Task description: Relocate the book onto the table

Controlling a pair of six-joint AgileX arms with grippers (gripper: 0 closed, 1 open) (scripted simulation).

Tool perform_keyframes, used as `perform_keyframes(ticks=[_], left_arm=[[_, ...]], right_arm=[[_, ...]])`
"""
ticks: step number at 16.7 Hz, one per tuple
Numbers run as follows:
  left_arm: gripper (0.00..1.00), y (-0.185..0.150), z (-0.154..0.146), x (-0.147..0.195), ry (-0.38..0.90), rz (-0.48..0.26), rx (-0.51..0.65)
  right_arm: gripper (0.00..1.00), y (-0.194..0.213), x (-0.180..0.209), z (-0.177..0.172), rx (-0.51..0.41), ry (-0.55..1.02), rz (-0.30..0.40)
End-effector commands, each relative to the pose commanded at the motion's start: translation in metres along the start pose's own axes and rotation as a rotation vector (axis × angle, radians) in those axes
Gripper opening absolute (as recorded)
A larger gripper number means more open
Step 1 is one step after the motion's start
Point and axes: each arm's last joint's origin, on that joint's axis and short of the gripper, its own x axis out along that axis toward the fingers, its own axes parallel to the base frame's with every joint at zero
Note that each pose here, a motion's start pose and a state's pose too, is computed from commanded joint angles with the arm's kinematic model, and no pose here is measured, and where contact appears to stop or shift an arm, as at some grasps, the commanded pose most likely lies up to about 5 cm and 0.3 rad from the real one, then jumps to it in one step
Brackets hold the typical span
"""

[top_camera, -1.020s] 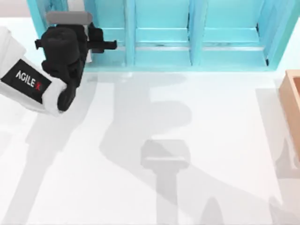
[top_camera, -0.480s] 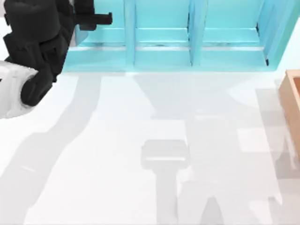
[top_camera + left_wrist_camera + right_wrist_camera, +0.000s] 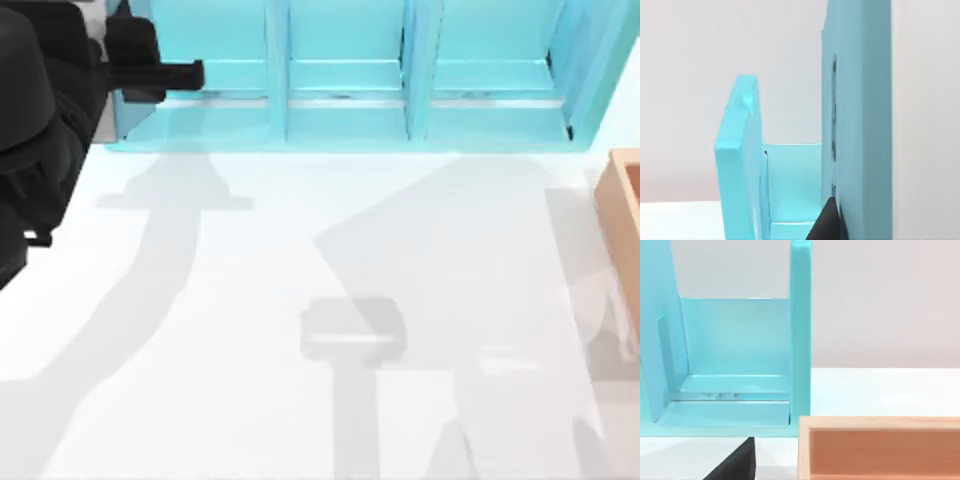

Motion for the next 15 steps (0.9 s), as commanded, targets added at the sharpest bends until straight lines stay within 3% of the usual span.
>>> perform_keyframes(ticks=[8,11,15], left_arm=[[0.00,-0.003,-0.003,0.000,0.016,0.005,-0.019],[0.00,-0.017,-0.010,0.005,0.053,0.014,-0.109],[0.00,-0.050,-0.027,0.013,0.125,0.054,-0.310]], right_arm=[[1.00,0.000,0.000,0.000,0.000,0.000,0.000],[1.00,0.000,0.000,0.000,0.000,0.000,0.000],[1.00,0.000,0.000,0.000,0.000,0.000,0.000]])
